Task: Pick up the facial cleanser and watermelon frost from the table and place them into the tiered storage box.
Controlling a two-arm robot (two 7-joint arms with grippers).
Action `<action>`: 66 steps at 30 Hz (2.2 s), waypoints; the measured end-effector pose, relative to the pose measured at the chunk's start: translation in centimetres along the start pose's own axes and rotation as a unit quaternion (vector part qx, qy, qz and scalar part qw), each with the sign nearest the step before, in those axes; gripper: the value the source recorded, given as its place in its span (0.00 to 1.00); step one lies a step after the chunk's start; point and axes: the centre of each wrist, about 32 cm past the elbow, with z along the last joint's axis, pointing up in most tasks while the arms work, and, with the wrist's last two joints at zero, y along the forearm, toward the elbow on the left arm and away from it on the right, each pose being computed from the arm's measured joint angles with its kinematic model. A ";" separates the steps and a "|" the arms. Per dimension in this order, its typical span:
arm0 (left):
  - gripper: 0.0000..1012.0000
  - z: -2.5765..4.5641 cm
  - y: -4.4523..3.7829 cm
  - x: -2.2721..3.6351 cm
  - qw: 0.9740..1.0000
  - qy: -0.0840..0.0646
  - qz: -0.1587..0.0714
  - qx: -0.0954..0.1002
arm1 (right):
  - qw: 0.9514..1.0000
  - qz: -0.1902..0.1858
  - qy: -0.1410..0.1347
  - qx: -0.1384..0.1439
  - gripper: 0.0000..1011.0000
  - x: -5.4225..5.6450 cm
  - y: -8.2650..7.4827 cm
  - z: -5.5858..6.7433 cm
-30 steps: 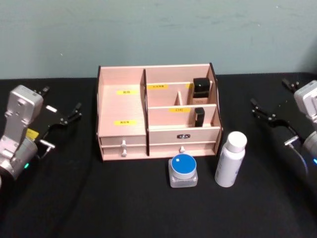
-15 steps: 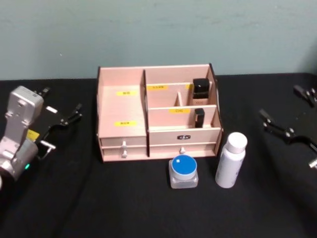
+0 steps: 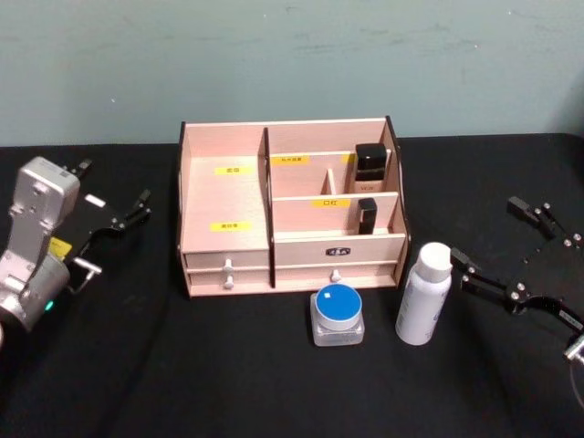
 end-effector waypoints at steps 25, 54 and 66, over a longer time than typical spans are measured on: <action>0.99 0.00 0.00 0.00 1.000 0.000 0.000 0.000 | 0.995 0.036 0.079 -0.056 0.99 -0.9 0.7 -3.8; 0.99 0.00 0.00 0.00 1.000 0.000 0.000 0.000 | 0.990 0.039 0.113 -0.078 0.99 -1.1 3.3 -7.4; 0.99 0.00 0.00 0.00 1.000 0.000 0.000 0.000 | 0.989 0.054 0.115 -0.071 0.99 -1.1 5.4 -7.7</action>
